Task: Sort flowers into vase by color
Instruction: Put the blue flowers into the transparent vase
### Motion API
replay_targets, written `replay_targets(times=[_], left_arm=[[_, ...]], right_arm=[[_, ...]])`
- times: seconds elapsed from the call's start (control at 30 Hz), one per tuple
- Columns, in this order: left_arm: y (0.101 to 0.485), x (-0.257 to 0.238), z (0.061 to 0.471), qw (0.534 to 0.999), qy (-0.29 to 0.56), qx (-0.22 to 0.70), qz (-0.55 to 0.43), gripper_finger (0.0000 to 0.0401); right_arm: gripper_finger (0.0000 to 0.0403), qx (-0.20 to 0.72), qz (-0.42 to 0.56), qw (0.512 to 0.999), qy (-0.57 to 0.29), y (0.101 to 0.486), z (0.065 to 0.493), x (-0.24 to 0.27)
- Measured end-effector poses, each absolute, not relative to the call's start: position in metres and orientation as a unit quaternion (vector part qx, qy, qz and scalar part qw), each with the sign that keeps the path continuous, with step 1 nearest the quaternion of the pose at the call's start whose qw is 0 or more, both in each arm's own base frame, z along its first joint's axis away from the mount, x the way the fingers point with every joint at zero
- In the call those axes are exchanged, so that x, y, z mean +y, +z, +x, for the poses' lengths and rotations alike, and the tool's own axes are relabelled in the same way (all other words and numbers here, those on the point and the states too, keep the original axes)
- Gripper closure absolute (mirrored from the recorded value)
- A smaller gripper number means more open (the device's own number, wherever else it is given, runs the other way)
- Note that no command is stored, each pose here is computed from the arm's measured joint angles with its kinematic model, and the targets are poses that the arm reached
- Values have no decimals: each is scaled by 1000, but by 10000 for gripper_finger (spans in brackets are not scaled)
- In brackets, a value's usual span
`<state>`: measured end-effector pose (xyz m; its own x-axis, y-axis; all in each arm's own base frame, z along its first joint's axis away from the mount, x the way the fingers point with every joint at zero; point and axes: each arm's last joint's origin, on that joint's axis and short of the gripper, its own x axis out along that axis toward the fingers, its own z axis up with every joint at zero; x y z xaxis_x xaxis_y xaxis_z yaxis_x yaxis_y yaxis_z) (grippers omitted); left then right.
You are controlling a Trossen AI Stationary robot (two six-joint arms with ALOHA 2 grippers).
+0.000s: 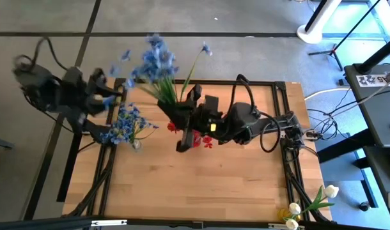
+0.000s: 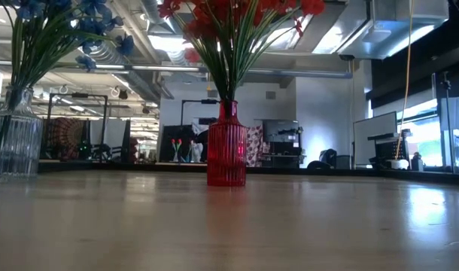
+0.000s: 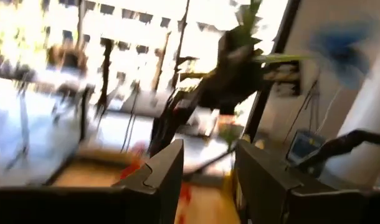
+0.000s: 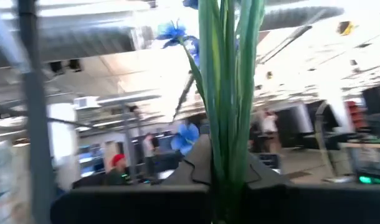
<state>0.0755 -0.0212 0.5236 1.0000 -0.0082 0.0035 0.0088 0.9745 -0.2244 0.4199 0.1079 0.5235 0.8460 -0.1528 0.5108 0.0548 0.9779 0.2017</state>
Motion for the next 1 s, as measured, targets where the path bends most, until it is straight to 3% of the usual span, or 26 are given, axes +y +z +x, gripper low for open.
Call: replay_targets(times=[0.3,0.53,0.77,1.0], left_arm=[[512,-52,152,988,20,-139,-57,249],[511,-45,176,981,58,-159,-90,231],[513,-45,186,978,3,-183,-102,225],[512,-46,191,978,-1,-182,-100,229]], right_arm=[[395,-262,85,957,-88,518,428,92],[388,-232,56,969,-65,513,431,95],[394,-190,44,979,-66,505,435,96],[378,-177,41,981,-67,503,436,97]])
